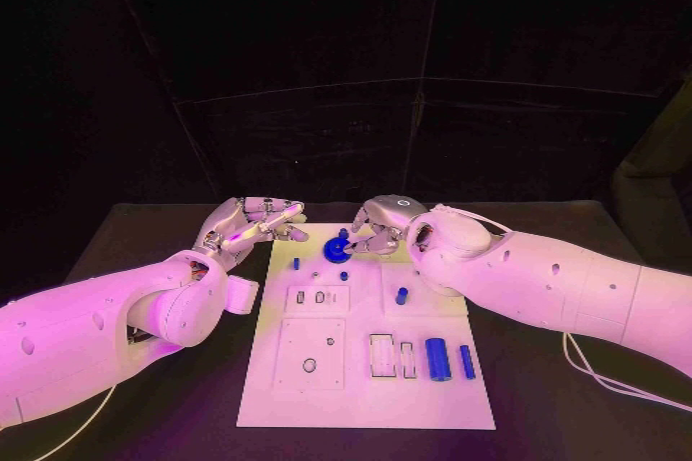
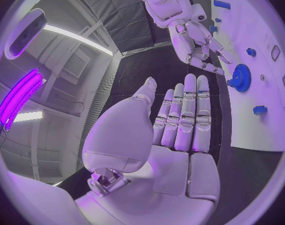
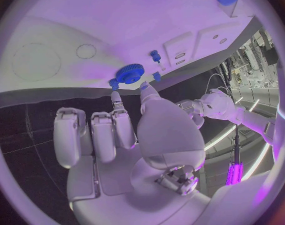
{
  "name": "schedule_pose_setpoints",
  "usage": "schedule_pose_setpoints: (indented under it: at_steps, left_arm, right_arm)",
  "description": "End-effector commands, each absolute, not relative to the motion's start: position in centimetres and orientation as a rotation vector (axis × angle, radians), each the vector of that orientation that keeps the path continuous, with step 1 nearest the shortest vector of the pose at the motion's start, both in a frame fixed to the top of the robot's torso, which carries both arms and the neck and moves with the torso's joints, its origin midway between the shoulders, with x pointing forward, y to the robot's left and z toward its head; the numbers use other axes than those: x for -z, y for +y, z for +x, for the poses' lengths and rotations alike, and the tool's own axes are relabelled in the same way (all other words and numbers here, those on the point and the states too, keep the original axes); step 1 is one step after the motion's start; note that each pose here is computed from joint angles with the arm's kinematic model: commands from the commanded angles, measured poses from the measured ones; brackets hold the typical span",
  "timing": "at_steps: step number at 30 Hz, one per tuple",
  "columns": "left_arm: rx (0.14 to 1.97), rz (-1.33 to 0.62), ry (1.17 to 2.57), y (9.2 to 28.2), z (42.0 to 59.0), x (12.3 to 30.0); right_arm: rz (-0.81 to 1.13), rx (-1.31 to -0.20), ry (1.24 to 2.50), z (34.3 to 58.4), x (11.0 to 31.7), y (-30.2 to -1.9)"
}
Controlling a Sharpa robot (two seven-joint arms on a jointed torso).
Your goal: Assemble the parts on the task board
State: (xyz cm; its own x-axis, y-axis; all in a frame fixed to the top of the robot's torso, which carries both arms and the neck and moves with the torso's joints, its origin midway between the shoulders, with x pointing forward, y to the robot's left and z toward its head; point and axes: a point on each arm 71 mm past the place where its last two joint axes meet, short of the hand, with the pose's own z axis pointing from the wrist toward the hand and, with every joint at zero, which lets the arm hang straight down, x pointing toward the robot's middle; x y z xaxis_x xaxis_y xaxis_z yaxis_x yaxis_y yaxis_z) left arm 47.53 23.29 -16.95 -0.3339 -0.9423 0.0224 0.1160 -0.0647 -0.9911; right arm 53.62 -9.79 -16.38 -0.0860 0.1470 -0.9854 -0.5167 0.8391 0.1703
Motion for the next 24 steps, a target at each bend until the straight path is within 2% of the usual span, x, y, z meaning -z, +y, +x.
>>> schedule_pose_setpoints:
  at_steps: [1,7,15,24]
  left_arm:
    - [1.552,-0.961,1.329,23.4,47.6,16.8]
    - [1.548,-0.962,1.327,23.6,47.6,16.8]
    - [1.552,-0.961,1.329,23.5,47.8,16.9]
    - [1.544,-0.965,1.331,23.5,48.0,17.0]
  right_arm:
    - [-0.223,-0.715,1.499,53.0,15.5,-11.7]
    - [-0.085,-0.824,1.571,52.4,15.4,-17.5]
    - [-0.008,-0.769,1.559,52.1,15.2,-24.2]
    - [0.007,-0.709,1.574,52.3,15.4,-27.4]
